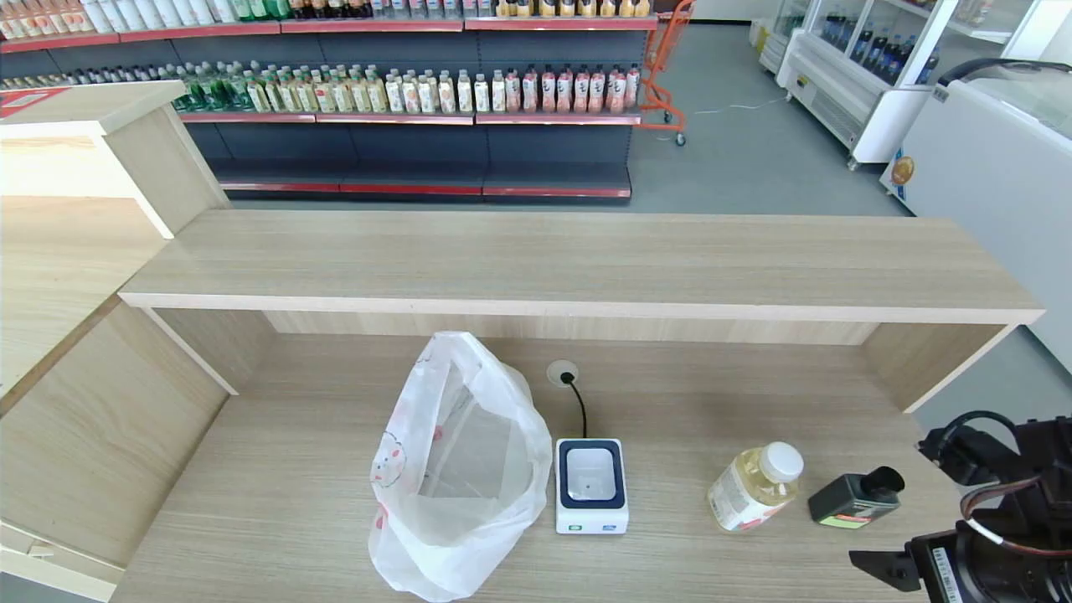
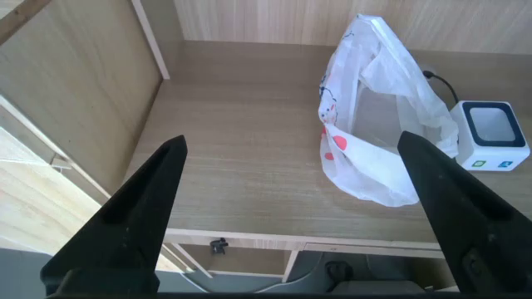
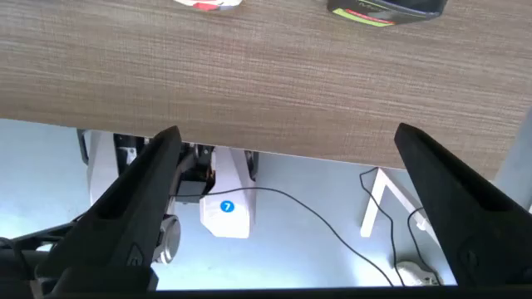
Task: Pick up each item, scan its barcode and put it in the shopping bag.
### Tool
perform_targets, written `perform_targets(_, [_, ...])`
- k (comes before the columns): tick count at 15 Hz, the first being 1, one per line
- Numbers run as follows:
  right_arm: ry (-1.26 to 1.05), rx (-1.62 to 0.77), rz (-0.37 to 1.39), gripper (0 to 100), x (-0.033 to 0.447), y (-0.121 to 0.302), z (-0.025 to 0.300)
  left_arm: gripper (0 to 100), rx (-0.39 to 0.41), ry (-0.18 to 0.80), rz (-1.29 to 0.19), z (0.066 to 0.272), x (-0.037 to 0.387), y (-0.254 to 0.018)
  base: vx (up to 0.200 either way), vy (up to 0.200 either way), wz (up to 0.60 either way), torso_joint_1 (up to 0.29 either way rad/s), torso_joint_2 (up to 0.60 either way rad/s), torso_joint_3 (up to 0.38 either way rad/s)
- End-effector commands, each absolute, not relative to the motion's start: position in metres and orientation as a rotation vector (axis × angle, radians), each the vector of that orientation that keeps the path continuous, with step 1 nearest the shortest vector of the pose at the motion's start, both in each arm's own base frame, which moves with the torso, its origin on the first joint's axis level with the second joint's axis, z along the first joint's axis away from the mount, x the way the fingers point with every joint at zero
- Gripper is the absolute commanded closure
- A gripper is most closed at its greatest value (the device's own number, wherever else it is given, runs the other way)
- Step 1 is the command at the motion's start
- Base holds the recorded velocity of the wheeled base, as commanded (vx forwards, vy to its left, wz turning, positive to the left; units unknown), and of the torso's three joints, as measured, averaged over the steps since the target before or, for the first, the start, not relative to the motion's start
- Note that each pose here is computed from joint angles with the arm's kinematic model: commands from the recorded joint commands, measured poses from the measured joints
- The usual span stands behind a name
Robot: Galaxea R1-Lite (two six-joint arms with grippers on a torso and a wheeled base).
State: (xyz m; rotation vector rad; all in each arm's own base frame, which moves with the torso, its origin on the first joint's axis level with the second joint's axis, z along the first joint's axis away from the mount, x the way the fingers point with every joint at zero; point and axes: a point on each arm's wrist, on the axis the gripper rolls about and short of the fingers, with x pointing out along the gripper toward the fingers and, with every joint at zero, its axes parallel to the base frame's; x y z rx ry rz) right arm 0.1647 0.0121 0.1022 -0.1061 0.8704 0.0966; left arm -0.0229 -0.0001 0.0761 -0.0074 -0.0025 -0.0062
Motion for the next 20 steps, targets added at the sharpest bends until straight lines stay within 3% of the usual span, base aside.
perform_targets(1, [0.985, -0.113, 0.099, 0, 0.177, 0.012, 0.074, 0, -0.008, -0.003, -0.006, 0.076, -0.023, 0.0, 0.0, 0.0, 0.0, 0.0, 0.0, 0.0])
perform_targets(20, [0.691, -0.157, 0.34, 0, 0.256, 0.047, 0.009, 0, -0.008, -0.003, -0.006, 0.076, -0.023, 0.0, 0.0, 0.0, 0.0, 0.0, 0.0, 0.0])
